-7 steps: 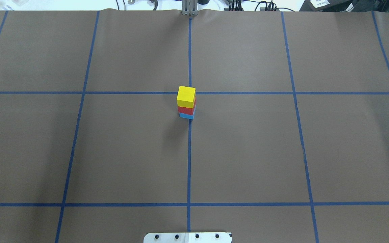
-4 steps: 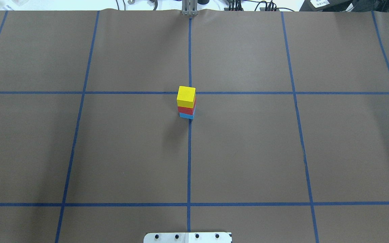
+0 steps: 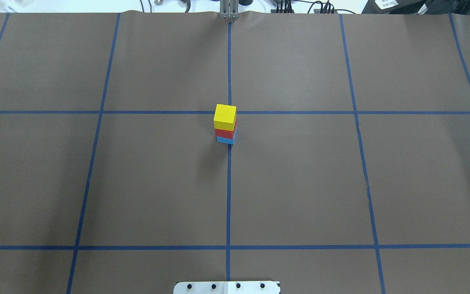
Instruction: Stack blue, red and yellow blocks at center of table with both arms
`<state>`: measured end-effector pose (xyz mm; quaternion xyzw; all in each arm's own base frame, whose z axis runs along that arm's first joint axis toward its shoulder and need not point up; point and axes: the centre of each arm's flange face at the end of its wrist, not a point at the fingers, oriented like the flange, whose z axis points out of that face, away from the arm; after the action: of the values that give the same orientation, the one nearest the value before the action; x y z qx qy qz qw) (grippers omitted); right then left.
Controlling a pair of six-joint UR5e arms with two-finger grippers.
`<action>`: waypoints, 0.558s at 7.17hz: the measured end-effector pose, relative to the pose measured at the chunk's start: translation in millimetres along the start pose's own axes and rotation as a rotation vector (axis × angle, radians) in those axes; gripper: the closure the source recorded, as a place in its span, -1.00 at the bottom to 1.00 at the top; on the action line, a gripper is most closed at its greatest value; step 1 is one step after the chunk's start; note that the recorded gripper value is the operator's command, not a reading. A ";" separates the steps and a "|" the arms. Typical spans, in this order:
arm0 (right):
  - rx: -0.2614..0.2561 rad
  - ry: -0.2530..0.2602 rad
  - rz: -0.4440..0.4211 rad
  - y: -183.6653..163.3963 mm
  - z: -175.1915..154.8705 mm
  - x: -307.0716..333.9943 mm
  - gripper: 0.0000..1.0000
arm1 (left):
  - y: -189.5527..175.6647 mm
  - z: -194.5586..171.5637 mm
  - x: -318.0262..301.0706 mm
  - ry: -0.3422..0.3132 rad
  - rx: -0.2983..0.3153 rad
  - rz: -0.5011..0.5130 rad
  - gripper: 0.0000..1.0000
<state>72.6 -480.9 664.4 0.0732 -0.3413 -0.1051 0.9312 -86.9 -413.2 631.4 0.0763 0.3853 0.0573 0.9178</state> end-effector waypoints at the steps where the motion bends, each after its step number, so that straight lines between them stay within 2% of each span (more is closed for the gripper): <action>1: -0.007 -0.006 0.004 6.4 4.1 1.8 -1.00 | 0.5 1.4 -1.3 0.000 -0.003 -0.002 -1.00; 4: -0.010 0.002 0.000 14.7 6.2 2.7 -1.00 | 2.0 3.7 -3.3 -0.002 -0.009 -0.006 -1.00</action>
<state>72.8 -467.8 673.8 0.0688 -0.3400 -0.1069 0.9318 -86.7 -412.1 636.6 0.0711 0.3843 0.0563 0.9187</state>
